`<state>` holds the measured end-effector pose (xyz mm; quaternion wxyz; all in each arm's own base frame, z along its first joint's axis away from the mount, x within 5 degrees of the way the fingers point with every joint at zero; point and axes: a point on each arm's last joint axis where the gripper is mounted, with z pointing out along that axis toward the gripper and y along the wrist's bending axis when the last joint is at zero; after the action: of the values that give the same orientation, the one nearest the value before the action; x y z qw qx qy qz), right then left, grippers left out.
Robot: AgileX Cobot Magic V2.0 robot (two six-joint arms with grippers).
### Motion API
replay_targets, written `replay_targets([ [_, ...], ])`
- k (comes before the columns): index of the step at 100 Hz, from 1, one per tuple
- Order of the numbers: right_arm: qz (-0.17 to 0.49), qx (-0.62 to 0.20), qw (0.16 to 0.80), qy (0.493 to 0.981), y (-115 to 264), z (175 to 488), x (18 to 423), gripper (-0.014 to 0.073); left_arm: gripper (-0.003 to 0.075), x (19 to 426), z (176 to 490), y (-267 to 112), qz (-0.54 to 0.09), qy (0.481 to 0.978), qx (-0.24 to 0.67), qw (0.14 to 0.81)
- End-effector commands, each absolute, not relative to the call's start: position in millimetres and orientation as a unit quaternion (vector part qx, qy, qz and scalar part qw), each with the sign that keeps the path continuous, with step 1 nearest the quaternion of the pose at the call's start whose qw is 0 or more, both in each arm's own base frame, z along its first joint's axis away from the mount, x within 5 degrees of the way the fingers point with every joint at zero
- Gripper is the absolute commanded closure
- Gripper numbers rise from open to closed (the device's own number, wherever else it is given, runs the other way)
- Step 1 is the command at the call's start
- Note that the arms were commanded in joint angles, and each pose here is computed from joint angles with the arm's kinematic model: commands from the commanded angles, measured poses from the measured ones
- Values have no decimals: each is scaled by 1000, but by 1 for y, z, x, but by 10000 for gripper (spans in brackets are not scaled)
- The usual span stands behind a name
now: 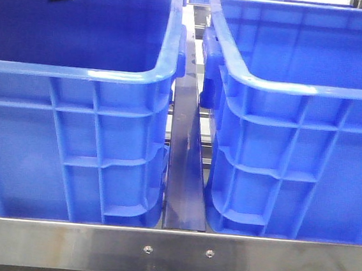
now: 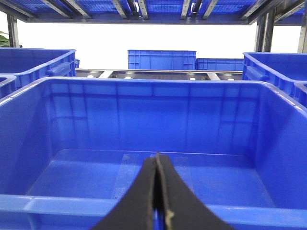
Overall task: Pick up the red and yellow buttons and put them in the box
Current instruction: 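Close the left gripper on the red button and lift it out, then carry the red button toward the right gripper and hand it over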
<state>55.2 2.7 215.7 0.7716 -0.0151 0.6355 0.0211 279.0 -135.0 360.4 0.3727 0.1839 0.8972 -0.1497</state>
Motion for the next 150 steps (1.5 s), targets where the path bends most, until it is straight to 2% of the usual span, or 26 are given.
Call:
replay_targets([
  [1, 17, -16, 807, 590, 2, 230, 50, 664, 739, 252, 393, -149, -182, 859, 218, 426],
  [14, 17, -16, 807, 590, 2, 230, 50, 664, 739, 218, 404, -180, -216, 829, 287, 428],
  [47, 17, -16, 807, 590, 2, 230, 50, 664, 739, 146, 408, -245, -288, 748, 432, 414],
  [64, 17, -16, 807, 590, 2, 230, 50, 664, 739, 126, 409, -257, -297, 715, 478, 414],
  [82, 20, -14, 819, 573, 2, 234, 49, 664, 739, 124, 409, -258, -299, 714, 480, 413],
  [90, 46, 5, 820, 571, 2, 238, 48, 664, 739, 124, 409, -258, -298, 714, 480, 413],
  [104, 84, 31, 808, 583, 2, 260, 42, 664, 739, 124, 409, -258, -298, 714, 480, 413],
  [115, 88, 32, 799, 595, 2, 294, 29, 664, 739, 124, 409, -258, -298, 714, 480, 413],
  [135, 91, 33, 739, 667, 3, 344, 16, 664, 739, 124, 409, -258, -298, 714, 480, 413],
  [150, 133, 43, 690, 710, 8, 373, 22, 664, 739, 124, 409, -258, -298, 714, 480, 413],
])
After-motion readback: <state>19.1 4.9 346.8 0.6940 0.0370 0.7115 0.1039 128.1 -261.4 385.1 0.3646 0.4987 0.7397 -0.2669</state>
